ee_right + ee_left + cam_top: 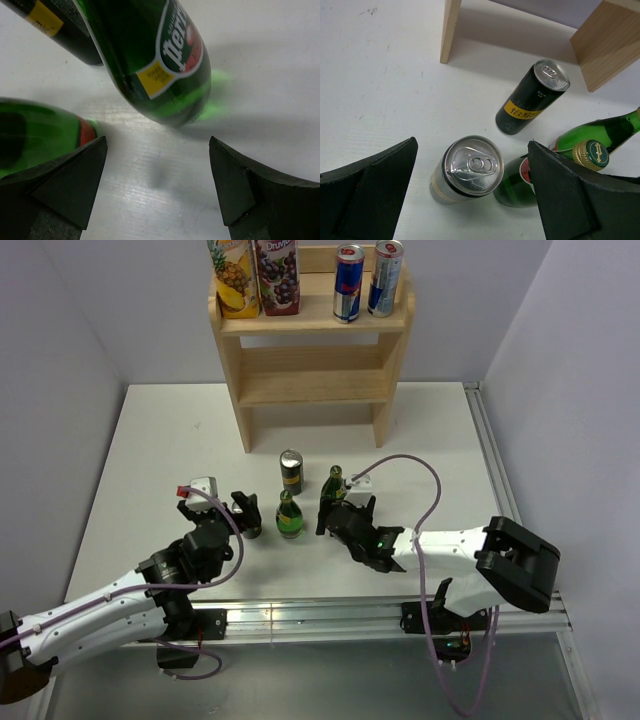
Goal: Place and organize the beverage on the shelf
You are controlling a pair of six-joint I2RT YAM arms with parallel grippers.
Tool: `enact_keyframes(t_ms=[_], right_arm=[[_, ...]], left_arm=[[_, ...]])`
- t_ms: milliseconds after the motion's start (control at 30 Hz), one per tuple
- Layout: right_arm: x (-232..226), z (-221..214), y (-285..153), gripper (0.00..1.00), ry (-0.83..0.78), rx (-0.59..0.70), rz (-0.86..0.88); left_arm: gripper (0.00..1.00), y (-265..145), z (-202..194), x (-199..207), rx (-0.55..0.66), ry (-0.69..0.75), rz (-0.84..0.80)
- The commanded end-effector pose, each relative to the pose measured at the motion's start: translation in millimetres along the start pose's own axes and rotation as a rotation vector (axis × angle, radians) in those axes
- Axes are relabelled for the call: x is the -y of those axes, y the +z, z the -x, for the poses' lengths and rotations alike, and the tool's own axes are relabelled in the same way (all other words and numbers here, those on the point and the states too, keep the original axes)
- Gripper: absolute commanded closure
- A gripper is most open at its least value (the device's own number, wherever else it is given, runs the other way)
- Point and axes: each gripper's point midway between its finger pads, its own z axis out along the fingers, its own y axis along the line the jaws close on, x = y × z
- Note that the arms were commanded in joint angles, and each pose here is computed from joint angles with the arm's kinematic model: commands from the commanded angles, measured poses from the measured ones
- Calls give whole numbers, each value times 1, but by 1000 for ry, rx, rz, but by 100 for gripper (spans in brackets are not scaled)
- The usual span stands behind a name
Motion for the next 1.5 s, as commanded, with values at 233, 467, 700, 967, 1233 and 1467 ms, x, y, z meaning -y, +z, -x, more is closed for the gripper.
enact_keyframes(t_ms=[233, 467, 700, 967, 1233, 1467], right_arm=[[-15, 32, 23, 10, 12, 100, -40], [-8, 32, 37, 10, 4, 107, -79], [5, 31, 55, 10, 2, 117, -132], [9, 39, 75, 11, -2, 169, -181], [13, 40, 89, 11, -7, 221, -222], [21, 40, 98, 12, -20, 273, -275]], left_arm=[[1, -6, 15, 5, 17, -43, -26], [1, -7, 6, -1, -5, -63, -6], [1, -6, 3, 0, -7, -70, -12], [1, -3, 0, 1, -13, -47, 0], [1, -6, 4, 1, -4, -62, -17], [1, -6, 4, 1, -7, -53, -19]])
